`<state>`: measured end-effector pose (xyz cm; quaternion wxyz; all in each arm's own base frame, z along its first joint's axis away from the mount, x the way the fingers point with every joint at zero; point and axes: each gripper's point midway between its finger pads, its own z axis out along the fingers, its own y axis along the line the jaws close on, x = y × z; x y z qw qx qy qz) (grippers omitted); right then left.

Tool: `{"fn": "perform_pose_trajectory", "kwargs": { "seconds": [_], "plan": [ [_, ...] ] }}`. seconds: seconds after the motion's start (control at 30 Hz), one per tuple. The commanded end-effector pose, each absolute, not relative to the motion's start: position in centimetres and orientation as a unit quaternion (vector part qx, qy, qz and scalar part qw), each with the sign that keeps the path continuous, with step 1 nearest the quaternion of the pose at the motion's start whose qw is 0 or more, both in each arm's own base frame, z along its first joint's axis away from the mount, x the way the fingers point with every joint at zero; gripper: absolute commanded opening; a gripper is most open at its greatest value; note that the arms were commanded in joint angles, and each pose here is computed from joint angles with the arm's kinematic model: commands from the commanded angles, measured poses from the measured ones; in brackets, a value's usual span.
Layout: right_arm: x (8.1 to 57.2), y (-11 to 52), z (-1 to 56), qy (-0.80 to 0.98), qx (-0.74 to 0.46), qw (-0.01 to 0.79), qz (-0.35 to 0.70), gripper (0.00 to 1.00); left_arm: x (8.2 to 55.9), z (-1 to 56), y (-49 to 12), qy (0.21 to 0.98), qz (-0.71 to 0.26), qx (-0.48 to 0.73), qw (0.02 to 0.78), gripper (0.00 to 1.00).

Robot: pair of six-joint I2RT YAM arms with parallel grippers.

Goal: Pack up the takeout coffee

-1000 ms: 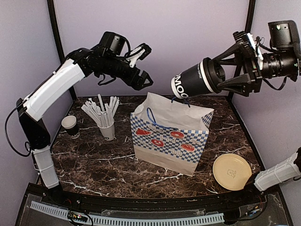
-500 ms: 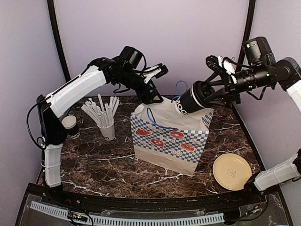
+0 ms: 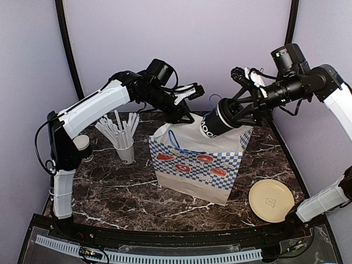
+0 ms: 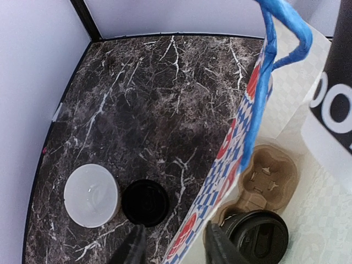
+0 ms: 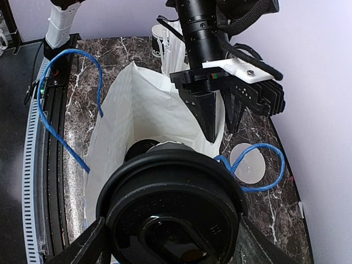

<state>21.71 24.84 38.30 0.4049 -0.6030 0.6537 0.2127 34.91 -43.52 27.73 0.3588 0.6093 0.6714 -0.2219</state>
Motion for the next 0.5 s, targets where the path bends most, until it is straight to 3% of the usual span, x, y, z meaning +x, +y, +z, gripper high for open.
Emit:
{"fn": "perform_pose_trajectory", "kwargs": {
  "seconds": [0.0,0.03,0.1,0.47],
  "plan": [
    [22.4,25.3,39.6,0.644,-0.600,0.424,0.212,0.67,31.3,30.7,-42.4,0.646,-0.253,0.628,0.353,0.31],
    [22.5,25.4,39.6,0.644,-0.601,0.422,0.214,0.67,30.7,30.7,-42.3,0.645,-0.256,0.630,0.349,0.23],
    [22.7,25.7,39.6,0.644,-0.603,0.417,0.219,0.67,30.0,30.6,-42.0,0.647,-0.252,0.632,0.343,0.19],
    [22.0,27.9,36.4,0.623,-0.661,0.365,0.202,0.67,28.6,31.6,-39.0,0.755,-0.200,0.531,0.328,0.05]
  ]
}}
